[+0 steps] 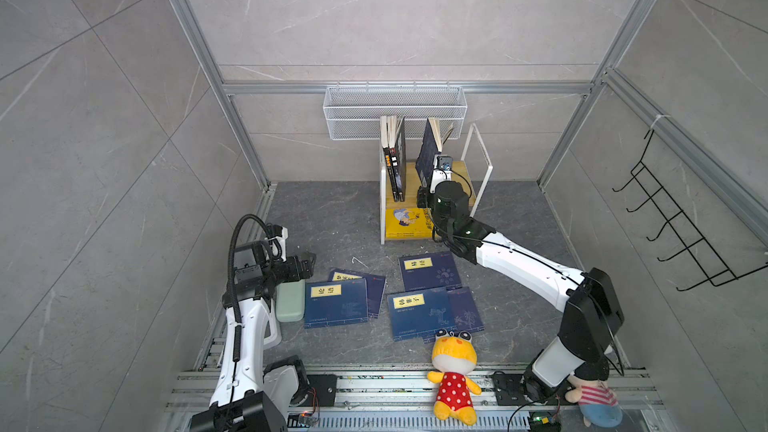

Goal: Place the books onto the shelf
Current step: 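Carry the upright blue book with the right gripper to the upper shelf, then lower the blue book onto the upper shelf beside the black books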

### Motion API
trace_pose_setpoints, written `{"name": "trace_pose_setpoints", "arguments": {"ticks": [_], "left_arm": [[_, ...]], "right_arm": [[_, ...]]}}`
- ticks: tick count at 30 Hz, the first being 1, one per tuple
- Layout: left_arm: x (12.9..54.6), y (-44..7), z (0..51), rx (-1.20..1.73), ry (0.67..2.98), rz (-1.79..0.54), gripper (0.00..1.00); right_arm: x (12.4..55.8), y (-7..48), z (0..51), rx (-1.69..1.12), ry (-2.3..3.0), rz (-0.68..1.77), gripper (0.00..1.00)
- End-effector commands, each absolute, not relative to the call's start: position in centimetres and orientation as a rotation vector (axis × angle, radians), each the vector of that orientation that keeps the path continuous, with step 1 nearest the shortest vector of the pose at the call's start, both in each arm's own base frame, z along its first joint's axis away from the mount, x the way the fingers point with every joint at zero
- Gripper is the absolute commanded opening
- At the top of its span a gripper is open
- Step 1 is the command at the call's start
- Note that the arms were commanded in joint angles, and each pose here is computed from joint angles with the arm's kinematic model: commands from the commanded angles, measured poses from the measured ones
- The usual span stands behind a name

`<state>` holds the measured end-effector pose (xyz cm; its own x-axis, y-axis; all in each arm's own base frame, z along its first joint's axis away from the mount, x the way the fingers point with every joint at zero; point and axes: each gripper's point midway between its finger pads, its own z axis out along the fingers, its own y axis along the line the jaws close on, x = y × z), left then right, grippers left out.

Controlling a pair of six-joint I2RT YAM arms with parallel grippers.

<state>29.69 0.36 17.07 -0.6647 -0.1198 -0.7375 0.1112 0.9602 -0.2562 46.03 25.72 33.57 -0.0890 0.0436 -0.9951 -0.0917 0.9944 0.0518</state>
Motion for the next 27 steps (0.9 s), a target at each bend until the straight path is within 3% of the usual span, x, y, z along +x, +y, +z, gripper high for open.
{"name": "trace_pose_setpoints", "arguments": {"ticks": [1,18,27], "left_arm": [[30.1,-0.1,19.3,0.056,2.205,-0.346,1.0],[30.3,-0.3,19.0,0.039,2.221,-0.378,1.0],[30.3,-0.3,18.8,0.03,2.223,-0.391,1.0]], "right_arm": [[46.8,27.2,34.9,-0.057,1.626,0.162,0.0],[47.4,29.8,29.7,-0.168,1.712,0.221,0.02],[47.1,31.3,29.0,-0.283,1.716,0.245,0.18]]}}
